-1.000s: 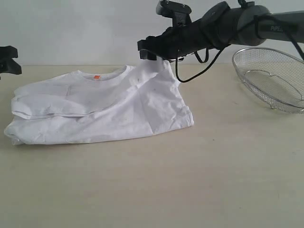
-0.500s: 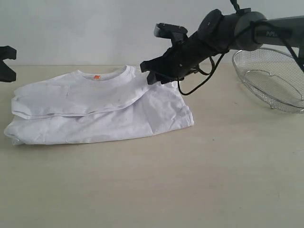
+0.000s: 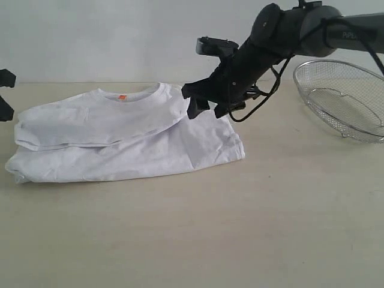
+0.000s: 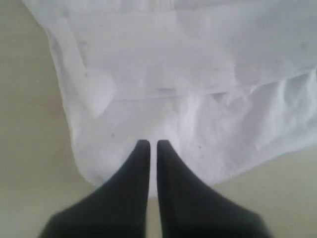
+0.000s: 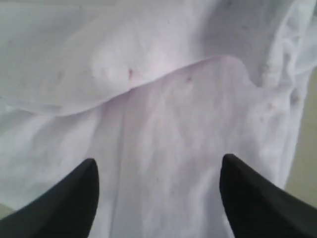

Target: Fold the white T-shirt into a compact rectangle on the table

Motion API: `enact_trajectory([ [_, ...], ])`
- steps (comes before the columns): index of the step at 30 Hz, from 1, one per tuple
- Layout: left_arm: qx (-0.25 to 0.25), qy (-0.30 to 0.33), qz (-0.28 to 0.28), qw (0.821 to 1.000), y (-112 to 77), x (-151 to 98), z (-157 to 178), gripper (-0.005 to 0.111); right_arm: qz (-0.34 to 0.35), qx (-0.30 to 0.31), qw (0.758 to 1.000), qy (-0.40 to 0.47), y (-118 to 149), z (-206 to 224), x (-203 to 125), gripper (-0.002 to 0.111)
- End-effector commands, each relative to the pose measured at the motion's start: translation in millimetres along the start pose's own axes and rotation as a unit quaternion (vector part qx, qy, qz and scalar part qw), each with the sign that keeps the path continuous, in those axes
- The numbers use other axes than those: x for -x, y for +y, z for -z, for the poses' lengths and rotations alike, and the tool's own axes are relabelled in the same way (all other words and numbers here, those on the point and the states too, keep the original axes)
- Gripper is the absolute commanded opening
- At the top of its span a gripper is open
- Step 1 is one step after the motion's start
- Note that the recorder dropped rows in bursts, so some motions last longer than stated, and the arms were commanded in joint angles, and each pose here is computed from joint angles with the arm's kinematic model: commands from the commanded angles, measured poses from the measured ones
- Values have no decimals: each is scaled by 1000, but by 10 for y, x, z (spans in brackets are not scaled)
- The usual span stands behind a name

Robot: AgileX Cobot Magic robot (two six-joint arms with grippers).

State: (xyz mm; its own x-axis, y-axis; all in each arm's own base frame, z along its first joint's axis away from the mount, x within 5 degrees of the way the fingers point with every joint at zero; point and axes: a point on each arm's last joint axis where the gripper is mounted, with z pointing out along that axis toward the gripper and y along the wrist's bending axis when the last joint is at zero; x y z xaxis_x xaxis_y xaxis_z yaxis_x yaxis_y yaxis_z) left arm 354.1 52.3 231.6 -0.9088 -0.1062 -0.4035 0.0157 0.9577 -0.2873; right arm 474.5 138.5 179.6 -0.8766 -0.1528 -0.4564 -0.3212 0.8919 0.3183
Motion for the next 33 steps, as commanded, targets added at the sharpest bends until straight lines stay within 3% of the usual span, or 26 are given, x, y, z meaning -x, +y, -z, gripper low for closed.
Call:
enact_trajectory([
  [1, -12, 44, -2, 999, -43, -79, 67, 4, 8, -34, 998, 43, -1, 221, -32, 61],
  [4, -12, 79, -6, 997, -40, -146, 71, 4, 9, -29, 997, 73, 26, 276, -80, 60],
  [10, 54, 159, 13, 986, 74, -306, 103, 4, 4, -2, 996, 85, 98, 338, -94, 60],
  [15, 26, 153, 63, 986, 46, -467, -84, 5, 20, -1, 997, 74, 97, 335, -73, 46],
  [17, 17, 144, 84, 986, 46, -553, -174, 11, 22, -1, 997, 72, 96, 335, -71, 46],
  [19, 11, 116, 124, 985, 60, -616, -266, 29, 25, -1, 997, 73, 97, 335, -73, 46],
  [21, -2, 94, 181, 979, 92, -735, -364, 59, 26, -1, 997, 73, 97, 335, -73, 46],
  [22, -4, 81, 203, 976, 113, -763, -390, 63, 27, 0, 997, 74, 97, 335, -75, 46],
  [25, -1, 33, 268, 963, 221, -887, -474, 61, 31, -1, 997, 73, 97, 335, -72, 46],
  [29, -35, 3, 278, 960, 186, -833, -476, 56, 32, -4, 998, 61, 92, 332, -51, 46],
  [33, -25, 0, 268, 963, 207, -833, -476, 52, 32, -3, 997, 63, 92, 332, -55, 46],
])
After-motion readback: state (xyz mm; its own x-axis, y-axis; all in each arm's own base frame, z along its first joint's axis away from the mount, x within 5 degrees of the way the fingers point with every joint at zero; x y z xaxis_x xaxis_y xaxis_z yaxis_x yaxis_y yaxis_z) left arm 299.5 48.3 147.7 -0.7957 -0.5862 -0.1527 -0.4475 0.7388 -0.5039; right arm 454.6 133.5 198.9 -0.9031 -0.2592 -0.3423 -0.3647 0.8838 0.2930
